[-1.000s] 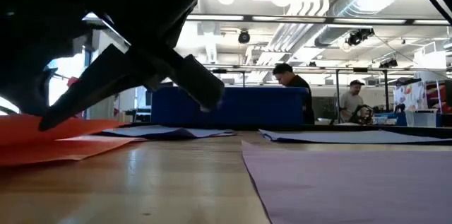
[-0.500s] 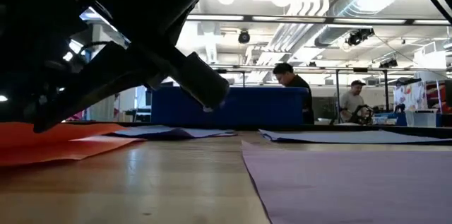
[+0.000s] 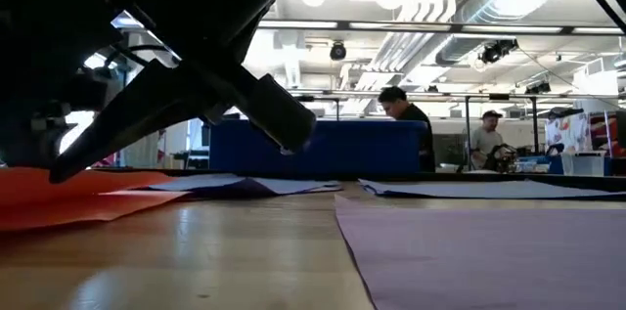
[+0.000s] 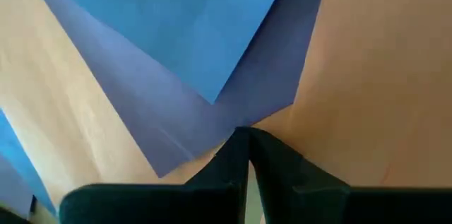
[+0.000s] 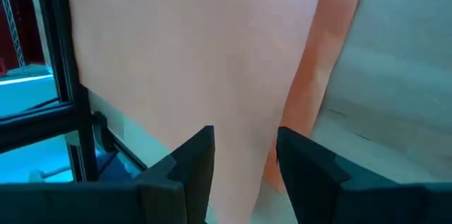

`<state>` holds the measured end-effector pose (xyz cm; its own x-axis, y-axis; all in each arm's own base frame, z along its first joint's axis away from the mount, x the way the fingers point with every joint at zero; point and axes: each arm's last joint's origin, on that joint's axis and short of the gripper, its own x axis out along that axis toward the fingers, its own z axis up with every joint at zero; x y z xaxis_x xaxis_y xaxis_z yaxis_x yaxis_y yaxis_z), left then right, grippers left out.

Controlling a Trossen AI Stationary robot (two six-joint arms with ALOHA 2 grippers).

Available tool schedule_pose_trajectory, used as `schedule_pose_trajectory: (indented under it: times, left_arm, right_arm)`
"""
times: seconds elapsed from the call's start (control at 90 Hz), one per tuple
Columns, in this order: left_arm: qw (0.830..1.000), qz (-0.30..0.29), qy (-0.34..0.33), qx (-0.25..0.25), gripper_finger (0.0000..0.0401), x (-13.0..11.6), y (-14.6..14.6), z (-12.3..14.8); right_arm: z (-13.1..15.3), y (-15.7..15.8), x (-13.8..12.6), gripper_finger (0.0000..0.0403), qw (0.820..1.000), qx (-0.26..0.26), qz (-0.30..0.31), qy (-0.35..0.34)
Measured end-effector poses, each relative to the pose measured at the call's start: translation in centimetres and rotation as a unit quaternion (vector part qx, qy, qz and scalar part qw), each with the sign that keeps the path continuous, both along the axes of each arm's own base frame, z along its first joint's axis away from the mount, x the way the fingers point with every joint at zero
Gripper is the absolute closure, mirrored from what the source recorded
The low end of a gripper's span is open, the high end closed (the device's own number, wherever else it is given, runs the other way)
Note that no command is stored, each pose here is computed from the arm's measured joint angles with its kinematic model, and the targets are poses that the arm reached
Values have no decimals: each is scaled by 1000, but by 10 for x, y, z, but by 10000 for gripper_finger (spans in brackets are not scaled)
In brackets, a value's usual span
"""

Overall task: Organize paper
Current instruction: Stack the orange paper on top of the orange paper

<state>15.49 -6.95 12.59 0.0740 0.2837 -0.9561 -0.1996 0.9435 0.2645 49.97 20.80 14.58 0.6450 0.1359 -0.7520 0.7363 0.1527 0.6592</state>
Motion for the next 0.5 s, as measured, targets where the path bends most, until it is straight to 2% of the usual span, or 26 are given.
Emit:
schedule_pose_trajectory:
  times: [0.133,0.378,0.5]
  left_arm:
    - [999,32,-1,9,401,-2,2,0]
    - [1000,27,-5,-12,401,0,0,-1]
    - [998,4,-7,-69,401,5,-6,0]
  right_arm:
    - [0,0,0,264,1000,0,0,0]
    - [0,-1,0,265,1000,0,-1,0]
    - [0,-1,0,265,1000,-2,0,0]
